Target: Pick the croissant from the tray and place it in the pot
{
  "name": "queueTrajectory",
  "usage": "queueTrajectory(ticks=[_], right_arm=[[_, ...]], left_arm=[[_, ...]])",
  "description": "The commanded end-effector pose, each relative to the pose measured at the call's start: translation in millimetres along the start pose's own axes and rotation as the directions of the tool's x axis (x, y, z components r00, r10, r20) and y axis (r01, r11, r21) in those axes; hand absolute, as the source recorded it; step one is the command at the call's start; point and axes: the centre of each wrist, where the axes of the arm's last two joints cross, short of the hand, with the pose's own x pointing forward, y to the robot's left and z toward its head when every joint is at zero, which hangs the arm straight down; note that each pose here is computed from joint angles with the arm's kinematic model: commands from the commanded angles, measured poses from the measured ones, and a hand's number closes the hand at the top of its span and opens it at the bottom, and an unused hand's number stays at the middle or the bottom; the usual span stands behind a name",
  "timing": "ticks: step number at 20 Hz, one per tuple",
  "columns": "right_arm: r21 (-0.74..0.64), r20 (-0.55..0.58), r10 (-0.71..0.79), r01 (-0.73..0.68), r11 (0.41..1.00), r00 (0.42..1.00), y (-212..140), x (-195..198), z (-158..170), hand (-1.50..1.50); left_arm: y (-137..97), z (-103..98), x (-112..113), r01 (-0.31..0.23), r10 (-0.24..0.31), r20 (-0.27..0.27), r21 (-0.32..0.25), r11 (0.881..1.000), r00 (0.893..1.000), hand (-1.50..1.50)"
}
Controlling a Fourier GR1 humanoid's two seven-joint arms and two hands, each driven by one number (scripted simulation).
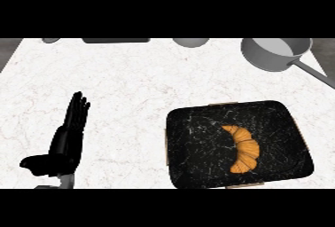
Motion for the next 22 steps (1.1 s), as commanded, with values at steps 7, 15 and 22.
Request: queueTrajectory(ticks=[7, 15, 22], right_arm=[[0.487, -0.165, 0.395, -0.273, 0.83, 0.904, -37, 59, 14, -1.5], [0.612, -0.254, 0.547, -0.305, 0.729, 0.797, 18, 71, -6, -1.5], [0.678, -0.269, 0.57, -0.268, 0.685, 0.777, 80, 73, -21, -1.5]], left_arm=[[-3, -9, 3, 0.011, -0.011, 0.014, -0.004, 1.0, 1.0, 0.0], [1, -4, -4, -0.01, 0.01, 0.002, -0.038, 0.999, 1.0, 0.0], [-5, 2, 1, -0.016, 0.016, 0.015, -0.022, 1.0, 1.0, 0.0]])
